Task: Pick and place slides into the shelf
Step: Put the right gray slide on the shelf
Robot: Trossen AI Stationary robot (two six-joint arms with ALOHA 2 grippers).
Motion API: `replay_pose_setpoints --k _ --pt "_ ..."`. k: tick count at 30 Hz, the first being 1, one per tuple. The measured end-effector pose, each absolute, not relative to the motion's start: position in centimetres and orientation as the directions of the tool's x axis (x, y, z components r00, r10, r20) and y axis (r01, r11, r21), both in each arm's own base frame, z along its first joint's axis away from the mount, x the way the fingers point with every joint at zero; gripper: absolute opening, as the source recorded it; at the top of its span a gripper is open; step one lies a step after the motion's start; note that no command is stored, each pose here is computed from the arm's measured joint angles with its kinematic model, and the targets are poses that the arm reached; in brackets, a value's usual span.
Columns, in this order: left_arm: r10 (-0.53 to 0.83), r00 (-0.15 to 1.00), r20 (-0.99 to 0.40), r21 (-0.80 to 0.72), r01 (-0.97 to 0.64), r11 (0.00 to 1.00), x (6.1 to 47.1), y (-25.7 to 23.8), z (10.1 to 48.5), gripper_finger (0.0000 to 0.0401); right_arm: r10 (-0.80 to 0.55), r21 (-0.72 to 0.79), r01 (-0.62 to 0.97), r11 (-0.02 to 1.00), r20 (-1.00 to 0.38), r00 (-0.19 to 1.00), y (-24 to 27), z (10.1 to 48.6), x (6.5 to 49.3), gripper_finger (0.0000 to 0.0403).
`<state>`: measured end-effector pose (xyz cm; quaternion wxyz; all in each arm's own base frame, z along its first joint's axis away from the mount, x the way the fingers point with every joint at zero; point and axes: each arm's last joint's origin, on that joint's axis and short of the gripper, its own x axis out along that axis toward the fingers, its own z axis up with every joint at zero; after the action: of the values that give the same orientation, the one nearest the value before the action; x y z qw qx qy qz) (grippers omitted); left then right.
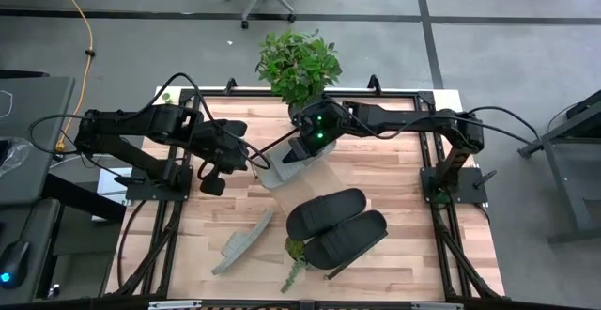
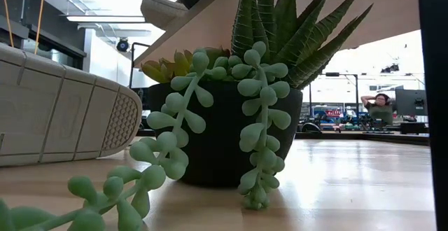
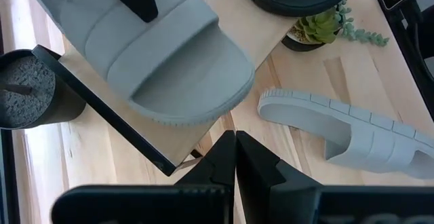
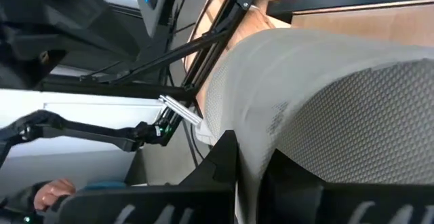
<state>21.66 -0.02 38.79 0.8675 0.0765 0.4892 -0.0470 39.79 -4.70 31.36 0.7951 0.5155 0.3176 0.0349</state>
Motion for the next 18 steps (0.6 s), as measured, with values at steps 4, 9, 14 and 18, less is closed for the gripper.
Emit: replay_pose_setpoints --k 4,9,14,18 --pt "-0.007 0.517 -0.856 0.087 0.157 0.984 21.7 0.0 38.8 0.0003 0.392 0.842 0.291 0.455 -0.483 0.783 -4.3 30.4 40.4 0.0000" --pt "-0.007 0.517 -0.856 0.087 0.157 0.984 21.7 0.0 38.8 0.0003 0.396 0.839 0.295 0.457 -0.489 0.777 -3.8 29.9 40.8 0.0000" --pt "-0.007 0.517 -0.856 0.095 0.170 0.981 21.7 0.0 38.8 0.0003 0.374 0.832 0.300 0.468 -0.493 0.785 -3.7 29.9 40.9 0.0000" --pt "-0.007 0.517 -0.856 0.099 0.176 0.979 21.7 0.0 38.8 0.0003 0.359 0.832 0.292 0.472 -0.484 0.798 -3.8 30.0 41.0 0.0006"
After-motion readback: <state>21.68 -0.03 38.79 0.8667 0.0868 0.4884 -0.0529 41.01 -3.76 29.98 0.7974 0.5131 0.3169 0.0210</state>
